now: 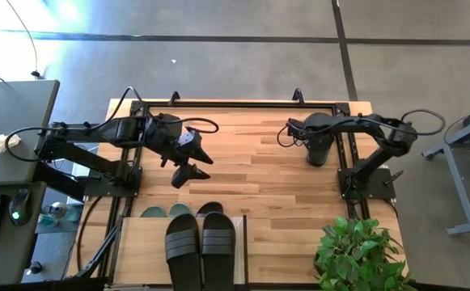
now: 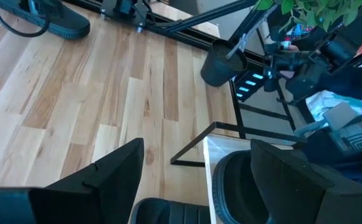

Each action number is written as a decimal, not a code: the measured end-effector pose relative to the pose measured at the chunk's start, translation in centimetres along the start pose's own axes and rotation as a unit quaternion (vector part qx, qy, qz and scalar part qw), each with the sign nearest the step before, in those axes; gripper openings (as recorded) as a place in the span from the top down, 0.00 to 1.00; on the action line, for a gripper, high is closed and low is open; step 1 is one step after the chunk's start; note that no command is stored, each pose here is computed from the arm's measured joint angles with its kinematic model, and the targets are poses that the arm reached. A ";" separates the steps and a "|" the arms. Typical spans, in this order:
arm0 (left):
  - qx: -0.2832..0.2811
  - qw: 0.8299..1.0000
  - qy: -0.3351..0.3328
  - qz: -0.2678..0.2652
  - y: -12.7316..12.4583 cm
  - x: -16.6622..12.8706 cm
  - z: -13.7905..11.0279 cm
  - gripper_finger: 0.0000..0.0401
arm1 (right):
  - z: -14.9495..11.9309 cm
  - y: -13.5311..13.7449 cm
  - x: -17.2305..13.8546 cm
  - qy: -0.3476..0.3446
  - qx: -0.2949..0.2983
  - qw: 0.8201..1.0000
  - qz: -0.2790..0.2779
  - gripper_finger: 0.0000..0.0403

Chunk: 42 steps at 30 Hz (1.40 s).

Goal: Pick and place slides into the shelf
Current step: Put the black slipper under the shelf

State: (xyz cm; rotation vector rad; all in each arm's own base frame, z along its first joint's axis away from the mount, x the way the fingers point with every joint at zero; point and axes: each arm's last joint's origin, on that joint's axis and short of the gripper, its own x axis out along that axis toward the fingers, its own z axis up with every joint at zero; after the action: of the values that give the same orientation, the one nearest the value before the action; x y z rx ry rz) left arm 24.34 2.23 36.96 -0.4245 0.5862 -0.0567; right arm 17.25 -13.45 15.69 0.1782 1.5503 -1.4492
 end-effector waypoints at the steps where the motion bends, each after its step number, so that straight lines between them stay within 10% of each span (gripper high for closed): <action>1: 0.000 1.000 0.000 -0.001 0.0 0.0 0.0 0.31 | 0.1 0.1 0.2 0.003 0.000 1.000 -0.002 0.60; 10: 0.000 1.000 0.001 0.000 0.0 0.0 0.0 0.31 | 0.6 0.6 1.9 0.030 -0.002 0.999 -0.022 0.62; 20: 0.000 1.000 0.001 0.000 0.0 0.0 0.0 0.31 | 1.2 1.0 2.0 0.003 0.019 1.000 -0.018 0.97; 27: 0.000 1.000 -0.001 0.003 0.0 0.0 0.0 0.31 | 1.0 1.3 1.3 -0.016 0.017 1.000 -0.019 0.99; 42: -0.053 0.996 -0.067 0.028 2.3 -3.9 3.5 0.31 | -1.4 -0.7 -12.0 -0.250 -0.010 0.968 -0.012 1.00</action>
State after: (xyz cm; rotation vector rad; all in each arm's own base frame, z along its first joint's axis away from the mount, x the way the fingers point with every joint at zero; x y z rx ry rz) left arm 22.83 6.27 40.71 -0.5104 0.4703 0.0559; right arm 22.24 -6.66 24.37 -0.2082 1.1541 -1.3649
